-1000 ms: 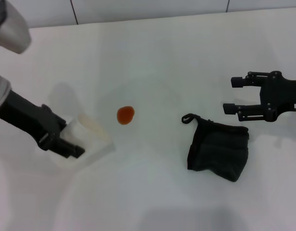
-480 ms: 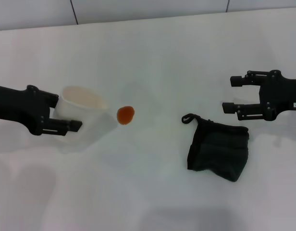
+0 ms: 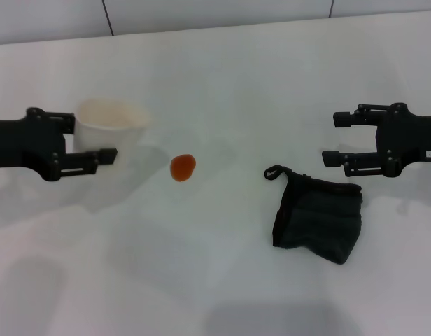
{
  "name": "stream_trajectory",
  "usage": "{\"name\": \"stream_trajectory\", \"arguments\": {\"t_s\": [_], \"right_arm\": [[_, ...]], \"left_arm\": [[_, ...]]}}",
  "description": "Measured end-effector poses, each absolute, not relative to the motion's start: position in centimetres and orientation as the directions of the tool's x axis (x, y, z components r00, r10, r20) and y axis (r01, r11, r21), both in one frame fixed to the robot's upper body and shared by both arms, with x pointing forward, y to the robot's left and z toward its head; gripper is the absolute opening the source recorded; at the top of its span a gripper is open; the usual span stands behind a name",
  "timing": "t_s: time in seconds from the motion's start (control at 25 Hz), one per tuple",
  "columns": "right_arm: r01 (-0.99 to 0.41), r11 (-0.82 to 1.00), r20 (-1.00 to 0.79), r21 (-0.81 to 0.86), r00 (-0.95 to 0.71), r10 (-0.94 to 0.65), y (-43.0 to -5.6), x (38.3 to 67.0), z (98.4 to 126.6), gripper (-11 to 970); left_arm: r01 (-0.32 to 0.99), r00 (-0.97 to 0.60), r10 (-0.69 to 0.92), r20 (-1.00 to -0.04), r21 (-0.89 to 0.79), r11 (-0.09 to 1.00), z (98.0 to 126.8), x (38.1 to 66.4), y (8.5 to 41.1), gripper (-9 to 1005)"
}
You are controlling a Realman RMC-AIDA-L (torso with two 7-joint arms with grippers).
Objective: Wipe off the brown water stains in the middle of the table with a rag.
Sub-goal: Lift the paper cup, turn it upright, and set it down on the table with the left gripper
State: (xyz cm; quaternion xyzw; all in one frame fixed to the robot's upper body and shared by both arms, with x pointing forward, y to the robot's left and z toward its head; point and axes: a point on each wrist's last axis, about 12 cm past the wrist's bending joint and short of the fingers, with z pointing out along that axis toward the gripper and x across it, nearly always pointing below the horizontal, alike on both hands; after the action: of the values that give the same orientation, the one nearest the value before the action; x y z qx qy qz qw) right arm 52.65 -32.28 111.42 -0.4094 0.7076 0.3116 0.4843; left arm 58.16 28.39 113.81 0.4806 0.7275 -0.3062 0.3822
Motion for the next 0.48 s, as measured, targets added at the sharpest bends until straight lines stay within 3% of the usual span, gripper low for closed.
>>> {"name": "stream_trajectory", "arguments": {"t_s": [0.48], "right_arm": [[-0.887,0.459,-0.939,0.046,-0.196,-0.284,-32.1,52.6,111.2,776]], "left_arm": [[0.893,-0.186,0.369,-0.911,0.000,0.451,111.9,57.4,29.9,549]]}}
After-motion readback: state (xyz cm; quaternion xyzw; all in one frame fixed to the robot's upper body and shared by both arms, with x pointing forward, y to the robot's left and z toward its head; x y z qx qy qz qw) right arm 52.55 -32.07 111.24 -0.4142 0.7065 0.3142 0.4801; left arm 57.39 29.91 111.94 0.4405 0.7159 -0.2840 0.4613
